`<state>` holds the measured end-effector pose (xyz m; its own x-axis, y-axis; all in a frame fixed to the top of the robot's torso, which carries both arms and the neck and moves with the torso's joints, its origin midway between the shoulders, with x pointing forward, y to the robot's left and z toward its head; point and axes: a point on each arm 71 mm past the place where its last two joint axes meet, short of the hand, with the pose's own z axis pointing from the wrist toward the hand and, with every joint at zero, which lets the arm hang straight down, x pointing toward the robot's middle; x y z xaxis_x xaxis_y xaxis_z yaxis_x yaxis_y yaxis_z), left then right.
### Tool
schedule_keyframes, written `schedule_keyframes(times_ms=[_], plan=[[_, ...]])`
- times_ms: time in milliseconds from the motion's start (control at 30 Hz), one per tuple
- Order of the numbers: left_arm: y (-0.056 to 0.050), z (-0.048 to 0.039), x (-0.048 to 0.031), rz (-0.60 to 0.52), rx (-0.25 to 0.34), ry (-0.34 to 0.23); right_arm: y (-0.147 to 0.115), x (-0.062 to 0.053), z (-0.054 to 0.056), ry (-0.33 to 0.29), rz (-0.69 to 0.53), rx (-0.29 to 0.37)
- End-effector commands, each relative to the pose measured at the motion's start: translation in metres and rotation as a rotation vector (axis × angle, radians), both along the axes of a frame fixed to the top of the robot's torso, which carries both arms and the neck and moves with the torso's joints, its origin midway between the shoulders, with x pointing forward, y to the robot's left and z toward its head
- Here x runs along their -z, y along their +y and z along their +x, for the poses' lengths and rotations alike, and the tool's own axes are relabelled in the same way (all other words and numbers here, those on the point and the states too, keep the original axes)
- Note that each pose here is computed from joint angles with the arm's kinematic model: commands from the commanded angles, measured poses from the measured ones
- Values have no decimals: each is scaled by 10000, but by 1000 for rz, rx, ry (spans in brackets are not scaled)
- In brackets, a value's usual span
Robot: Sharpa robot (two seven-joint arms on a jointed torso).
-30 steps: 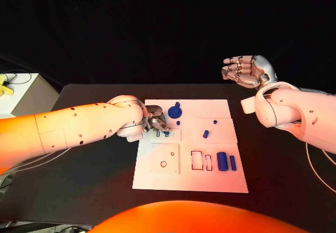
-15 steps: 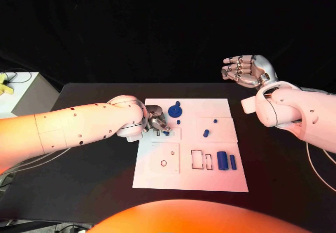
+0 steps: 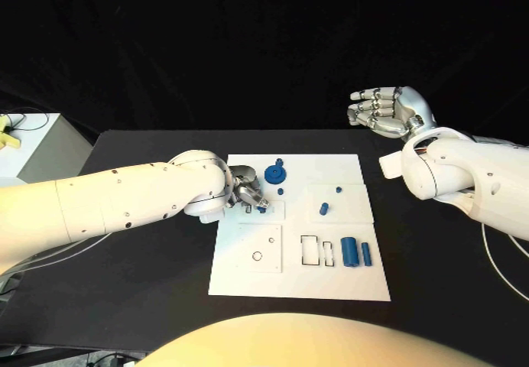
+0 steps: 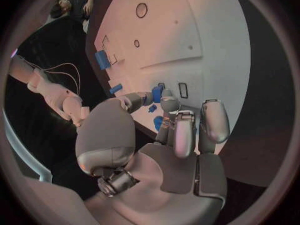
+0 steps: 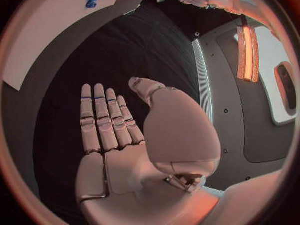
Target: Assemble the parts on the task board
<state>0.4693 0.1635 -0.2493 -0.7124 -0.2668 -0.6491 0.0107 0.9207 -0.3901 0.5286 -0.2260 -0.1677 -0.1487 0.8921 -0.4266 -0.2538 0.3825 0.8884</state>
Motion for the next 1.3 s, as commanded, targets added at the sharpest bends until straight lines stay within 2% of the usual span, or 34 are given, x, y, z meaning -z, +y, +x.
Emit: schedule_keyframes(times_ms=[33, 1300], plan=[[-11, -15, 30, 9, 16, 0, 16, 3, -5, -5, -8, -22], [12, -49, 61, 29, 44, 38, -32, 40, 12, -3, -18, -11]])
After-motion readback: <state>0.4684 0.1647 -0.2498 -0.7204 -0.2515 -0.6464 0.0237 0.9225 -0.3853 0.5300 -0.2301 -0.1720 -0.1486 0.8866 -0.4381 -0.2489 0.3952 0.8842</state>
